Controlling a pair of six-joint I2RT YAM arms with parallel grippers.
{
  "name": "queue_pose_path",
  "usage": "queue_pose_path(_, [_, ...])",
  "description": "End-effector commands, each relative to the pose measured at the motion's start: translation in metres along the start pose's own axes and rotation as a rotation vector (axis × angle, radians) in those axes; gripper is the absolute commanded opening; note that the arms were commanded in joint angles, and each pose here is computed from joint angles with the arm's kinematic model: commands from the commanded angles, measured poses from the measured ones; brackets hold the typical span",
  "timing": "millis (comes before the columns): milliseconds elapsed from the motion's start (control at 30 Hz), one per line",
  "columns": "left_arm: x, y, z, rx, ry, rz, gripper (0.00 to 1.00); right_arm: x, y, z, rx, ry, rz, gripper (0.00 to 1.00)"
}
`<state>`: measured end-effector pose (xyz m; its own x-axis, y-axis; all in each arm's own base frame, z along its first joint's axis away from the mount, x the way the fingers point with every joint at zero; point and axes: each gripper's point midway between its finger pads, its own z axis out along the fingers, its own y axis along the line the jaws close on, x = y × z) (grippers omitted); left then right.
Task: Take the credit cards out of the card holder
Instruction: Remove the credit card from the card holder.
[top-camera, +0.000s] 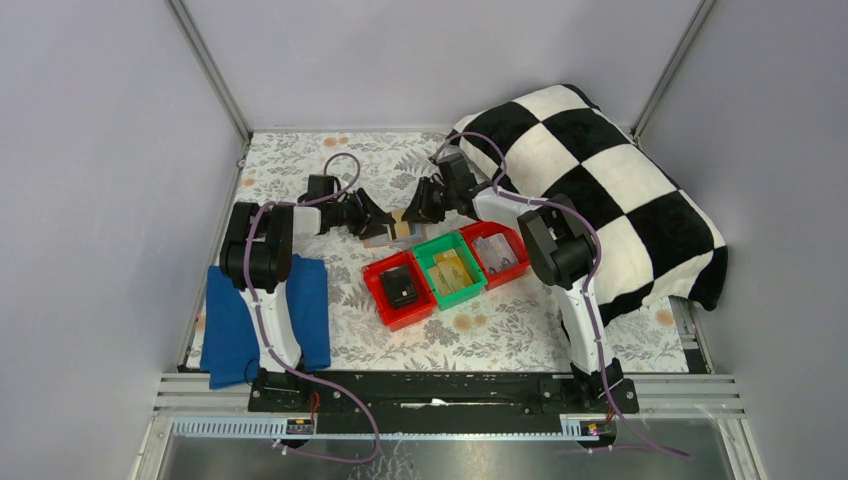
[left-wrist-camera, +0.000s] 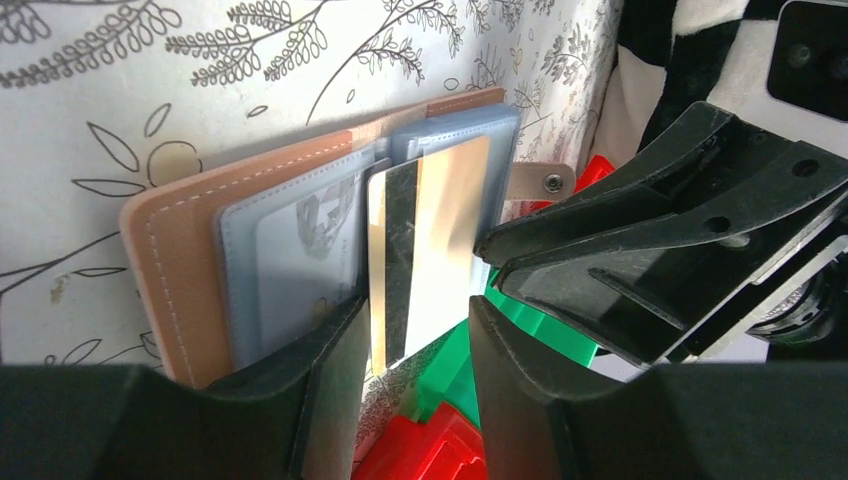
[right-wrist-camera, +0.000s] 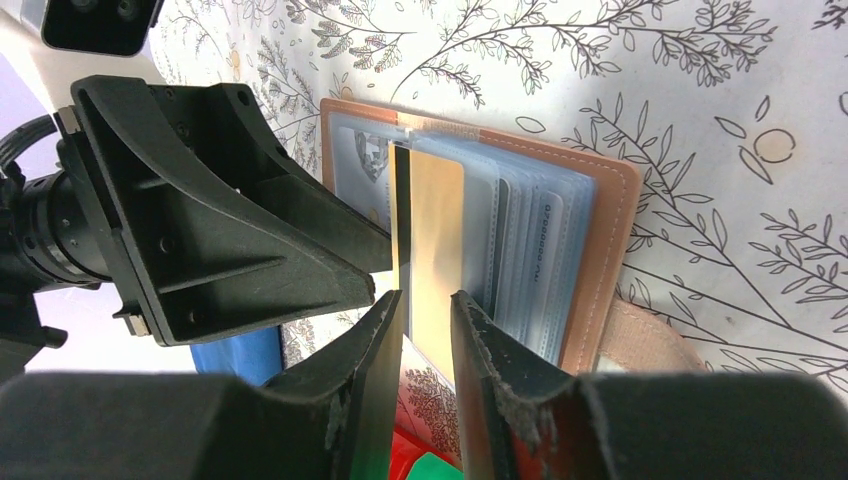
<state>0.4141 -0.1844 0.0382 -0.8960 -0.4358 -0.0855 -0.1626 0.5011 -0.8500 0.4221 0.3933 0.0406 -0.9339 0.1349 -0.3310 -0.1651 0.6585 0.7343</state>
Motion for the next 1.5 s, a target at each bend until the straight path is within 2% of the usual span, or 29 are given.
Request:
queue_pose_path(0, [0.013,-0.003,0.01,0.06,0.024,-0.003,0.45,0.019,-0.004,0.012,0.0,0.051,0.008,0.32])
queue_pose_path(100, [0.014,-0.012,0.007,0.113,0.022,-0.01,0.43,0.019,-0.004,0.012,-0.001,0.052,0.008,0.32])
queue_pose_path(300, [0.012,-0.029,0.0,0.193,0.005,-0.022,0.32,0.02,-0.003,0.013,-0.003,0.055,0.006,0.32])
queue_pose_path(633, [0.005,-0.019,0.0,0.095,-0.018,-0.011,0.0,0.021,-0.003,0.012,-0.002,0.057,0.006,0.32])
queue_pose_path(1000, [-0.003,-0.002,-0.012,-0.035,-0.043,0.017,0.0,0.011,0.002,-0.002,0.029,0.03,-0.042,0.35])
queue_pose_path(1300, [-0.014,-0.01,-0.037,-0.06,-0.077,0.059,0.0,0.015,-0.01,-0.003,0.06,0.033,-0.029,0.37])
queue_pose_path(1467, [-0.015,-0.02,-0.052,-0.073,-0.085,0.093,0.0,0.006,0.009,-0.017,0.027,0.008,-0.048,0.37])
